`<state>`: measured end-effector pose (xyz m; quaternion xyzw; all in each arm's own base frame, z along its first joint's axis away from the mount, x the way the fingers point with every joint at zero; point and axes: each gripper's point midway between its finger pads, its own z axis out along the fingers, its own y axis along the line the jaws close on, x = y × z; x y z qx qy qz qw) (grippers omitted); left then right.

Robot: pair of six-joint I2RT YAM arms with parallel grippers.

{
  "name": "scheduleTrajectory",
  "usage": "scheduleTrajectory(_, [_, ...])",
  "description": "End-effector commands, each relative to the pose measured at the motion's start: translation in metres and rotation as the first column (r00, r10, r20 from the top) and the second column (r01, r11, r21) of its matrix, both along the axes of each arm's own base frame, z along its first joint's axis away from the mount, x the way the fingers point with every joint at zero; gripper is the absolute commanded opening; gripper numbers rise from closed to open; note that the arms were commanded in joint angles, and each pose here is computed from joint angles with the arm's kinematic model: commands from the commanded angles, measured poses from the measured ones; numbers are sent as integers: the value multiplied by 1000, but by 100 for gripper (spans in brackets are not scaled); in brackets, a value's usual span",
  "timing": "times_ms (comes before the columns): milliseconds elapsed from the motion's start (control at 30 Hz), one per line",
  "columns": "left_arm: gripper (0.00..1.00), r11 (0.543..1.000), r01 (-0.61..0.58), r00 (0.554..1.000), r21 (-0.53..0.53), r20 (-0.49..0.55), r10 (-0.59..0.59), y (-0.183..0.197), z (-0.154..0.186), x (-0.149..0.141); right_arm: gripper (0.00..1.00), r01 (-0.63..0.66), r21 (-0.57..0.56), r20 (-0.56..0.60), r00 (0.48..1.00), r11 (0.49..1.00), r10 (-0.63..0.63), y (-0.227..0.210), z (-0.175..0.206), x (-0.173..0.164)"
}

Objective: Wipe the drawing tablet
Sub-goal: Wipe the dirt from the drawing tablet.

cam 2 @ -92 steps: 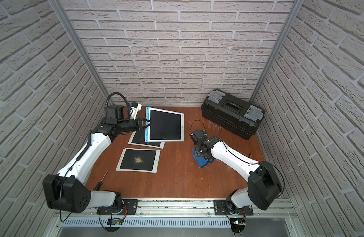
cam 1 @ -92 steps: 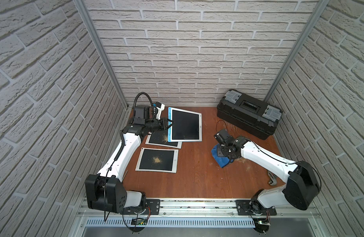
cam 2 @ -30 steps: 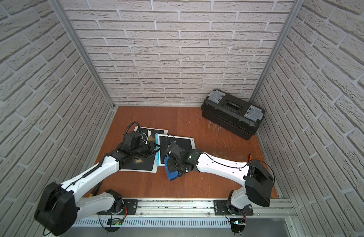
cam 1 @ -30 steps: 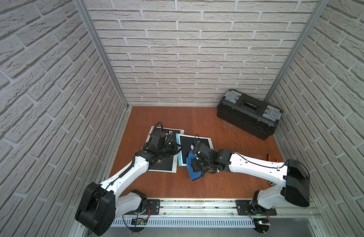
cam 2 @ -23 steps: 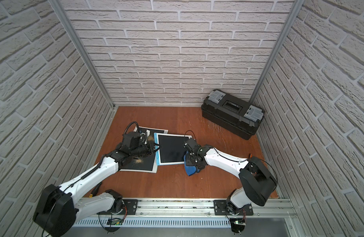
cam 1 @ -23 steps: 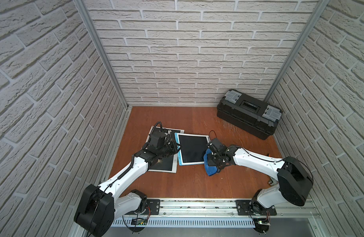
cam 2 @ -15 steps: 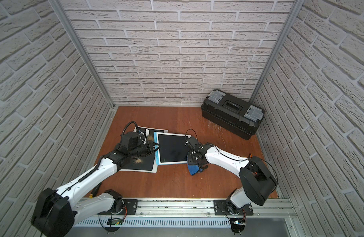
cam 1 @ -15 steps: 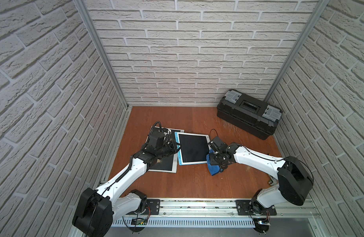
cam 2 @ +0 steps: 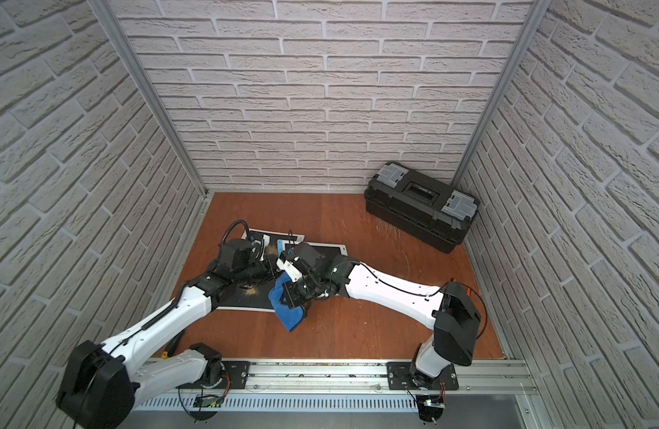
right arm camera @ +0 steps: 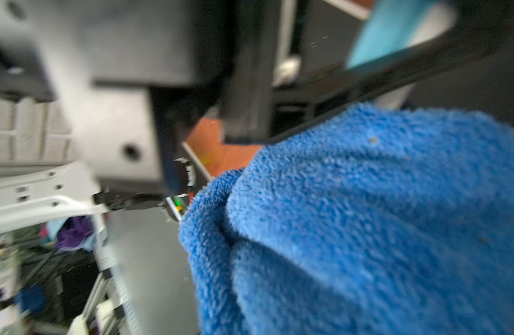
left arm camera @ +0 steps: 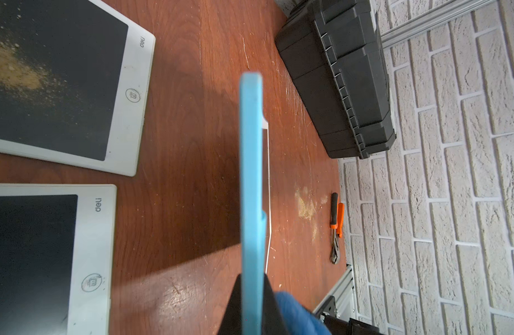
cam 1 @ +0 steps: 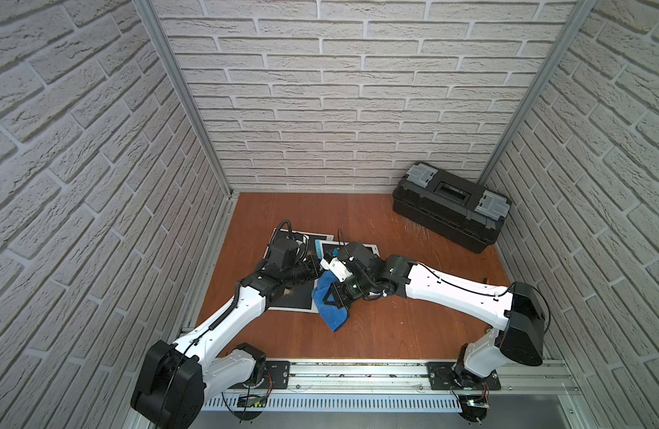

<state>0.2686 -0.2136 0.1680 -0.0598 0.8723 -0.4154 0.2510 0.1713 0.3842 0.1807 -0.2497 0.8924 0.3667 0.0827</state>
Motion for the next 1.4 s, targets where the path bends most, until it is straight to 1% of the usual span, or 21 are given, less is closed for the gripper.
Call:
scheduleTrajectory(0, [0,1000,1,999,-2,43,-1,1,7,4,3,-106,237,-89,987,966,130,3,43,-34])
scheduleTrajectory(67, [0,1000,-1,999,-3,43,1,2,7,3,3,-35,244,-76,996,969,55,-23,47,-18])
scheduleTrajectory(133, [0,1000,0,999,-3,47,1,2,8,3,3,107,193,-67,993,975,-96,-63,40,14])
scheduleTrajectory(200, [0,1000,-4,999,-2,48,4,4,8,3,3,268,99,-38,963,958,-266,-111,25,50])
scheduleTrajectory(233, [0,1000,-3,999,-3,50,3,3,8,3,3,318,54,-10,948,947,-318,-129,18,62])
scheduleTrajectory(300, [0,1000,-6,999,-4,54,6,4,9,3,3,405,-81,78,913,911,-400,-165,2,86])
scheduleTrajectory(367, [0,1000,-6,999,-5,53,6,4,10,3,3,446,-175,169,892,878,-420,-182,-7,105])
scheduleTrajectory(400, [0,1000,-6,998,-6,55,6,5,11,3,3,473,-224,206,878,852,-433,-189,-13,116])
scheduleTrajectory(467, [0,1000,-7,998,-7,57,7,5,12,3,3,513,-280,250,855,811,-454,-197,-25,134])
scheduleTrajectory(500, [0,1000,-5,998,-8,59,6,5,13,2,3,540,-313,270,839,781,-472,-202,-33,144])
scheduleTrajectory(567, [0,1000,-3,998,-7,60,3,5,13,1,3,572,-356,290,819,739,-494,-205,-48,160])
scheduleTrajectory(700, [0,1000,0,998,-7,62,0,6,13,-1,3,643,-434,356,766,631,-536,-216,-72,191])
scheduleTrajectory(767, [0,1000,1,998,-9,62,0,7,13,-1,3,662,-445,379,749,603,-543,-216,-80,205])
scheduleTrajectory(800, [0,1000,3,998,-8,61,-2,7,13,-2,3,662,-435,377,749,610,-545,-210,-83,212])
scheduleTrajectory(833, [0,1000,6,998,-11,62,-6,6,13,-2,3,652,-422,357,758,630,-545,-202,-86,216])
scheduleTrajectory(900, [0,1000,21,998,-13,54,-20,4,12,-3,3,617,-352,283,787,703,-549,-174,-82,219])
scheduleTrajectory(967, [0,1000,24,998,-14,50,-24,4,11,-3,2,581,-261,229,813,771,-535,-141,-66,216])
scheduleTrajectory(1033, [0,1000,22,998,-14,50,-21,4,10,-2,3,537,-182,196,841,824,-505,-110,-44,209])
scheduleTrajectory(1133, [0,1000,23,998,-13,53,-23,4,11,-1,3,459,-65,132,884,886,-448,-66,-9,190])
scheduleTrajectory(1267, [0,1000,24,998,-11,50,-24,4,10,0,3,363,78,28,930,928,-366,-20,28,158])
scheduleTrajectory(1367, [0,1000,23,998,-11,52,-22,3,10,2,3,323,124,-28,946,938,-322,-5,36,143])
